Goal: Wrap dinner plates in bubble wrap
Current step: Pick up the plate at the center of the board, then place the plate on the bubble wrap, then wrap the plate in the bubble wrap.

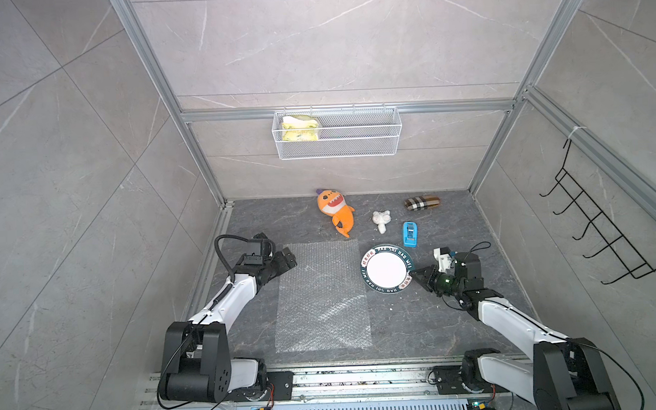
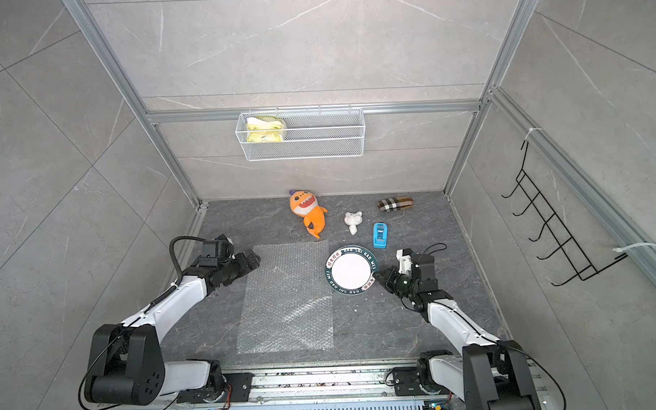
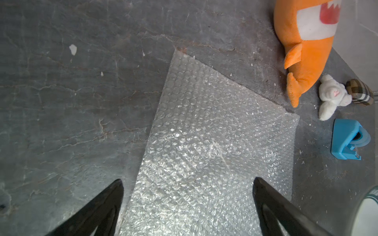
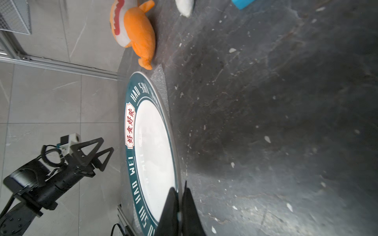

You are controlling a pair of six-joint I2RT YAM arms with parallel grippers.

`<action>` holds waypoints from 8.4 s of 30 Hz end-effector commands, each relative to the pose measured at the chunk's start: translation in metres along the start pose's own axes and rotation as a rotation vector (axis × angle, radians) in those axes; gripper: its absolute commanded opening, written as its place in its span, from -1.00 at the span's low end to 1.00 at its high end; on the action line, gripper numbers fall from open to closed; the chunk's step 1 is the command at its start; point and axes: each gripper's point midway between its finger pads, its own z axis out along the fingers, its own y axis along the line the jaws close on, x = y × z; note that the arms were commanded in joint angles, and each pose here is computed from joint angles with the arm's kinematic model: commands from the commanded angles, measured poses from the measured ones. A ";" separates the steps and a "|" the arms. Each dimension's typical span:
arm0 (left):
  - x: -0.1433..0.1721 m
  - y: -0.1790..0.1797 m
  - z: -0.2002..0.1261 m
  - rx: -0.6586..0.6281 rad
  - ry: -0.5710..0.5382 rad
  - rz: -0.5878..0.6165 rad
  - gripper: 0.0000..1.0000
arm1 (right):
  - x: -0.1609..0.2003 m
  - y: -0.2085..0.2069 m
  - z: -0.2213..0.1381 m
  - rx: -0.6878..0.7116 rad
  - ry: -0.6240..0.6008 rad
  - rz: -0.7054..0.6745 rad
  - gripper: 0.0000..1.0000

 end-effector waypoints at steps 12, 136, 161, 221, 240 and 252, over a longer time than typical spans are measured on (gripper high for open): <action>0.040 0.035 0.005 -0.051 0.133 -0.156 0.97 | 0.061 0.092 0.109 -0.145 0.251 -0.189 -1.00; 0.097 -0.144 0.016 0.187 0.631 -0.348 -1.00 | 0.112 0.085 0.062 0.163 0.429 -0.620 1.00; 0.095 -0.153 0.084 0.098 0.621 -0.367 -1.00 | 0.143 0.116 0.129 0.085 0.432 -0.588 -0.13; 0.154 -0.124 0.112 0.067 0.702 -0.269 -1.00 | 0.159 0.020 0.018 0.408 0.470 -0.324 0.53; 0.160 -0.116 0.114 0.066 0.710 -0.278 -1.00 | 0.179 0.033 0.044 0.335 0.466 -0.296 -0.99; 0.167 -0.109 0.119 0.050 0.724 -0.271 -1.00 | 0.140 0.108 0.087 0.223 0.454 -0.432 -1.00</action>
